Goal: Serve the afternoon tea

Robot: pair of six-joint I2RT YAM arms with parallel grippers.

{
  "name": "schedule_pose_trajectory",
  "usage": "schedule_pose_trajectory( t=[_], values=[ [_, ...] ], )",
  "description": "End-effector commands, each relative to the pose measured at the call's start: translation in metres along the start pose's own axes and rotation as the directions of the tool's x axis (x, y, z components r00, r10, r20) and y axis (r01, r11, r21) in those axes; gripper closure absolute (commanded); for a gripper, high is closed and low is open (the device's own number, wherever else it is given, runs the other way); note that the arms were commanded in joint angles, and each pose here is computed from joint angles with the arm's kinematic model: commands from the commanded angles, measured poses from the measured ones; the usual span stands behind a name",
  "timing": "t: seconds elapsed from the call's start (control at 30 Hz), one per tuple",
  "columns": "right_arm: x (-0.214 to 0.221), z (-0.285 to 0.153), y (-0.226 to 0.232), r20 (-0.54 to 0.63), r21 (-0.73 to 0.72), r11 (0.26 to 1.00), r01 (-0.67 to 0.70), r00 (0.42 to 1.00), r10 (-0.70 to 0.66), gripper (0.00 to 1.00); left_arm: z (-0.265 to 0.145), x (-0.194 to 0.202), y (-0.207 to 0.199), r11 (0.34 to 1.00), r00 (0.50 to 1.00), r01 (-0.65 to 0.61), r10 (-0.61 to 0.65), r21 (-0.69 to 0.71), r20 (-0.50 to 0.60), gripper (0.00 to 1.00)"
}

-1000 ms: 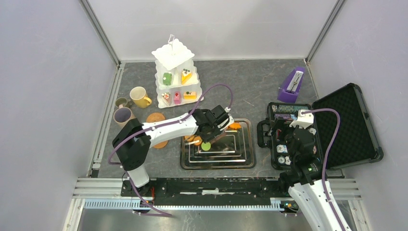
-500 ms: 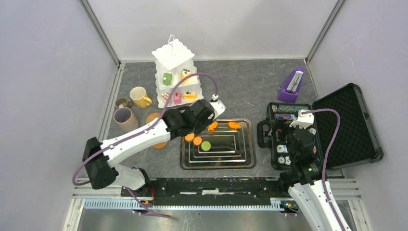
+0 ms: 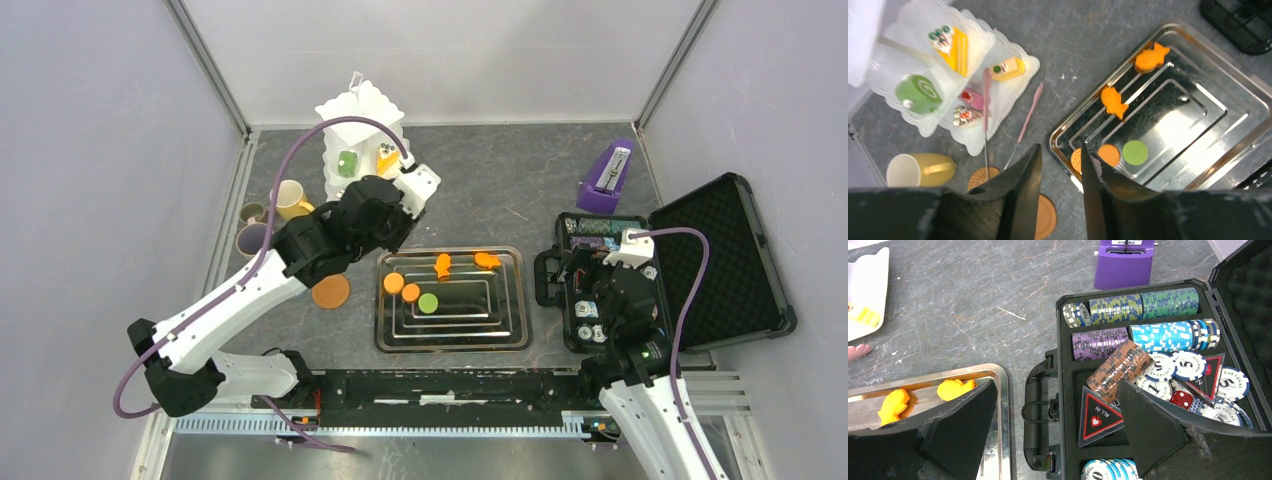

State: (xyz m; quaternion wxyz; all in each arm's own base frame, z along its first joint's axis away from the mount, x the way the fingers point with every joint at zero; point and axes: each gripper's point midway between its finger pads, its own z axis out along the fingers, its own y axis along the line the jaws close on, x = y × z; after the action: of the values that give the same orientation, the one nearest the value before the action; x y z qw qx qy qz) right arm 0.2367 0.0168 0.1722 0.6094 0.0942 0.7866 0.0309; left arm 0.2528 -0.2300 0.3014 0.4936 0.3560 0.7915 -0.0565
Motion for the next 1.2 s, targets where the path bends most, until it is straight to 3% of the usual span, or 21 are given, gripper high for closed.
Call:
schedule_pose_trajectory(
  t=[0.0,0.13,0.27,0.4,0.63,1.17],
  values=[
    [-0.012,-0.002,0.002,0.041,-0.004,1.000,-0.019,0.999,0.019,0.02,0.018,0.031,-0.016,0.998,0.995,0.049,-0.046,0.025,-0.090,0.54],
    [-0.012,-0.001,0.002,0.038,-0.004,1.000,-0.013,0.999,0.014,0.02,0.030,0.049,-0.015,0.992,0.989,0.126,-0.127,-0.020,-0.080,0.29],
    [-0.011,0.000,0.004,0.037,-0.014,1.000,-0.018,0.999,0.019,0.02,0.050,0.080,0.008,0.965,0.973,0.180,-0.203,-0.189,-0.112,0.20],
    [-0.009,0.002,0.007,0.033,-0.030,0.999,-0.018,0.999,0.019,0.02,0.085,0.103,0.026,0.944,0.935,0.185,-0.255,-0.273,-0.247,0.24],
    [-0.014,-0.001,0.006,0.048,-0.028,1.000,-0.014,0.999,0.015,0.02,0.147,0.147,0.045,0.951,0.836,-0.082,-0.097,-0.297,-0.540,0.30],
    [-0.013,-0.004,0.001,0.052,-0.009,1.000,-0.008,0.999,0.009,0.02,0.196,0.190,0.066,0.957,0.766,-0.138,-0.059,-0.254,-0.640,0.33]
  ],
)
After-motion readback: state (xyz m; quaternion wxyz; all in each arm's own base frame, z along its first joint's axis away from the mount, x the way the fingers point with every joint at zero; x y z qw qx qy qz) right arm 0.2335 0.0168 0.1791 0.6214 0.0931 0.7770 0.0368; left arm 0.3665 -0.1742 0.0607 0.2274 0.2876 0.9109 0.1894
